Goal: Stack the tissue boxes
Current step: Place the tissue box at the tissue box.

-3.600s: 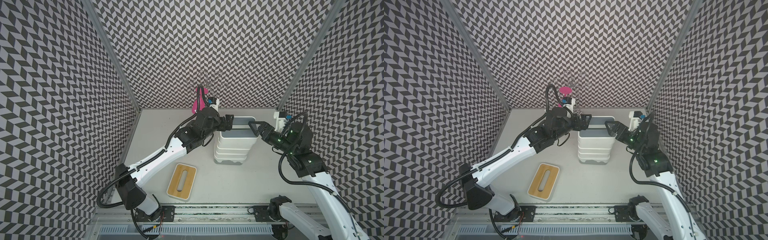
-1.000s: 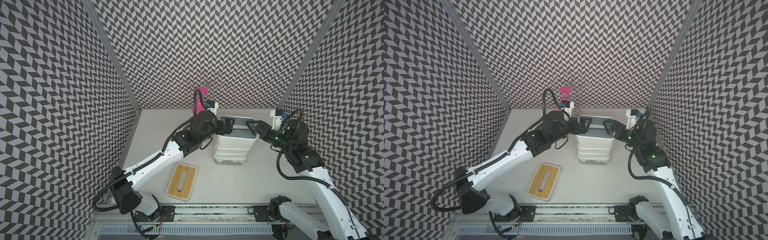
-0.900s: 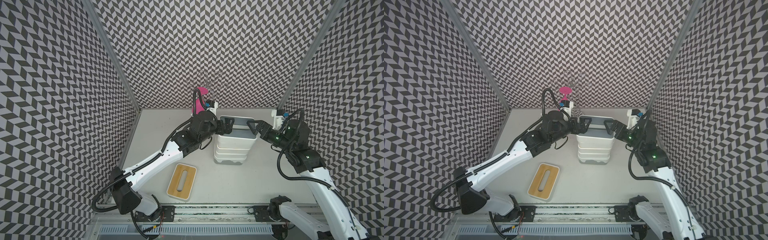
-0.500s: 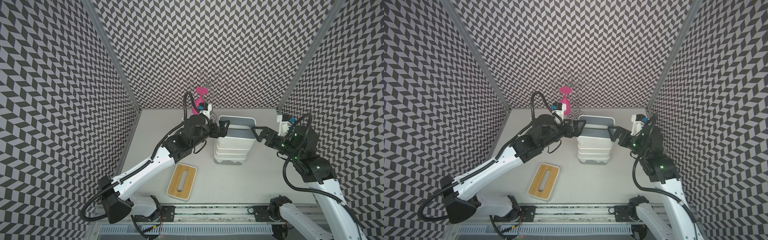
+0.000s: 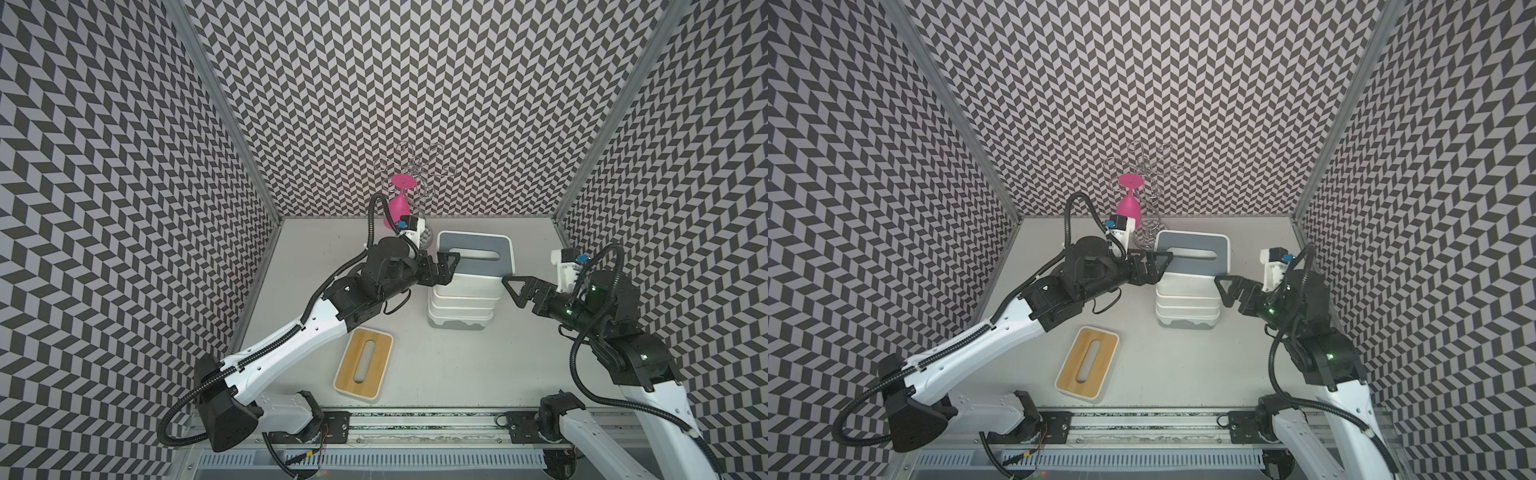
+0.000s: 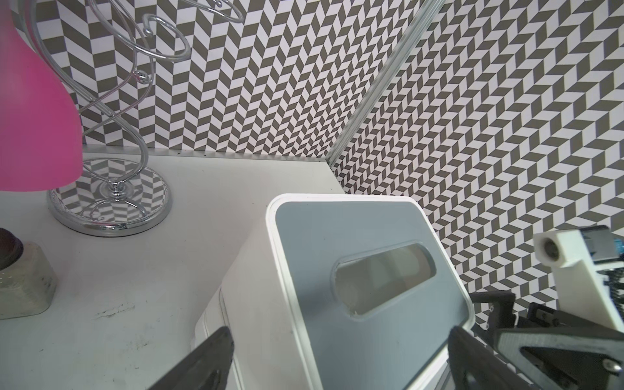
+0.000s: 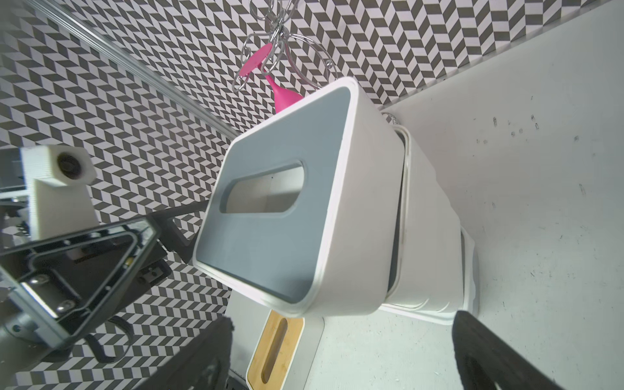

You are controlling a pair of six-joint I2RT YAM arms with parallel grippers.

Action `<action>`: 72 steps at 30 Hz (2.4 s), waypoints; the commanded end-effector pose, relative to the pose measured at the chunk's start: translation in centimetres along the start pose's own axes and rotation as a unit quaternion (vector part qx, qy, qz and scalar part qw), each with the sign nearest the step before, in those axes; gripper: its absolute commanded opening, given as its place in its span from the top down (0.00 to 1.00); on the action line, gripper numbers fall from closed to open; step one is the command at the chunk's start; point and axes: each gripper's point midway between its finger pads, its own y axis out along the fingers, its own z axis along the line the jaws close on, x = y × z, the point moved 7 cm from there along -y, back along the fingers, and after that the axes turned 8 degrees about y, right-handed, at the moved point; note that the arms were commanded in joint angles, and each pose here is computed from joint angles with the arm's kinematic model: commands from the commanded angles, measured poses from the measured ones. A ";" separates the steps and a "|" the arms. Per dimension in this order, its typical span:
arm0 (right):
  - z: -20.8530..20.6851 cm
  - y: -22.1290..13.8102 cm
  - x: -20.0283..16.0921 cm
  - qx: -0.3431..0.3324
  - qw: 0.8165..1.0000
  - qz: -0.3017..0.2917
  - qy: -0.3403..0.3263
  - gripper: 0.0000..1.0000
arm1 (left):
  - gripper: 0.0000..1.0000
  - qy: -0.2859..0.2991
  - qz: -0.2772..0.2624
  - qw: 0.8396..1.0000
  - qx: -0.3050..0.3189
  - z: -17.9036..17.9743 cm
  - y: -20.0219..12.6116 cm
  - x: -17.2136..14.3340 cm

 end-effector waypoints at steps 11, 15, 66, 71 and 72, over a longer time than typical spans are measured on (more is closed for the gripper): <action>-0.7 1.5 0.5 -0.009 1.000 -0.008 -0.010 0.01 | 0.01 -0.003 -0.005 1.000 -0.023 -1.1 0.7 0.2; -0.9 1.2 0.6 -0.021 0.999 -0.019 -0.015 0.01 | 0.01 -0.003 -0.005 1.000 -0.026 -1.3 0.7 0.2; -0.6 2.1 -0.2 0.036 0.997 -0.007 -0.064 0.10 | 0.09 -0.034 -0.044 0.998 -0.029 0.2 -2.8 -0.2; -1.0 2.5 -0.2 0.032 0.997 -0.013 -0.069 0.15 | 0.13 -0.033 -0.038 0.998 -0.040 0.0 -2.3 -0.4; -0.9 2.5 -0.2 0.035 0.997 -0.015 -0.071 0.16 | 0.14 -0.034 -0.036 0.998 -0.045 -0.2 -2.2 -0.5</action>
